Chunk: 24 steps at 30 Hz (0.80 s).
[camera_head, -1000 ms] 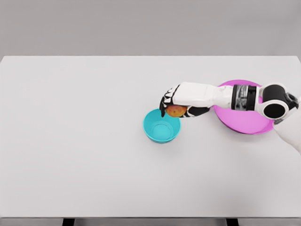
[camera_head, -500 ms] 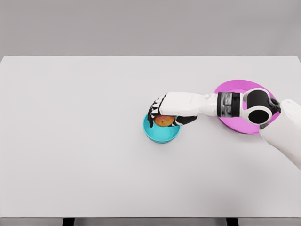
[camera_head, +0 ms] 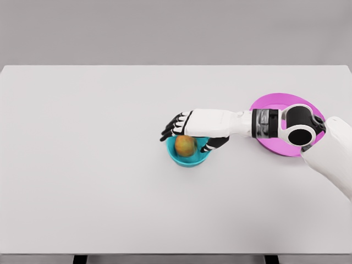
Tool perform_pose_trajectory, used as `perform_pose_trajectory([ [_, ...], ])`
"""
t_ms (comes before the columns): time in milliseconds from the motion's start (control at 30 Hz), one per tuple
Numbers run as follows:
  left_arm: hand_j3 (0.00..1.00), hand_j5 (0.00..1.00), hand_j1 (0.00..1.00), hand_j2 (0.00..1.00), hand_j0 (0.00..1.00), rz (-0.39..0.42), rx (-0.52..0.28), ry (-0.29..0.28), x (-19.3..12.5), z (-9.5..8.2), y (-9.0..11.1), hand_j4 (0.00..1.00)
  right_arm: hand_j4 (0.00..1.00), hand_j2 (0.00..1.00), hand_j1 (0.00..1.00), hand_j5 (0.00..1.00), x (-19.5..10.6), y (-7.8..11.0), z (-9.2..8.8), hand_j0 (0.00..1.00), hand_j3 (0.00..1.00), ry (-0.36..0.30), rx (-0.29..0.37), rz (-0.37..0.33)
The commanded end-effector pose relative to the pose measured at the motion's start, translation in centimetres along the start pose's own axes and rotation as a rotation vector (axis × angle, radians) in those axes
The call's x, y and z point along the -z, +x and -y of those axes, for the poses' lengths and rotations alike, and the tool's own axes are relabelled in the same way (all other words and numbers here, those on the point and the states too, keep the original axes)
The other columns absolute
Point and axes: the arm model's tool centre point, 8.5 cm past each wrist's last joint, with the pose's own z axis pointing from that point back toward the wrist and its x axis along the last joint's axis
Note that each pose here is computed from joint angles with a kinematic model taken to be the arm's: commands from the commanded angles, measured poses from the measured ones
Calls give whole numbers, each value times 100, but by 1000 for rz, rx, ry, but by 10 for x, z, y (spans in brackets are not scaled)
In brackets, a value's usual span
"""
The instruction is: Put the apple from the pink plate into the blue bowl with your right arm
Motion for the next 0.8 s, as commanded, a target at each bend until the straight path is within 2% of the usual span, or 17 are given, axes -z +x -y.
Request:
perform_pose_trajectory([
  [0,100,100,100,100,100,0,0,0,0,0,0,100,100,100,100,100,-1,0,1,100,100,-5,5,0],
  [200,100,100,100,100,100,0,0,0,0,0,0,100,100,100,100,100,-5,0,11,100,100,-25,-14,-4],
  [267,100,100,100,100,100,0,0,0,0,0,0,100,100,100,100,100,-29,-8,32,100,100,-101,-34,-56],
  [300,100,100,100,100,100,0,0,0,0,0,0,100,100,100,100,100,-40,-12,36,100,100,-123,-37,-81],
  [433,100,100,100,100,100,0,0,0,0,0,0,100,100,100,100,100,-115,-36,45,100,100,-251,-12,-251],
  [600,100,100,100,100,100,0,0,0,0,0,0,100,100,100,100,100,-166,-68,21,100,100,-260,81,-405],
  [633,100,100,100,100,100,0,0,0,0,0,0,100,100,100,100,100,-175,-72,19,100,100,-280,95,-428],
  [700,100,100,100,100,100,0,0,0,0,0,0,100,100,100,100,100,-200,-71,5,100,100,-334,127,-482],
  [767,100,100,100,100,100,0,0,0,0,0,0,100,100,100,100,100,-215,-71,-4,100,100,-353,147,-518],
])
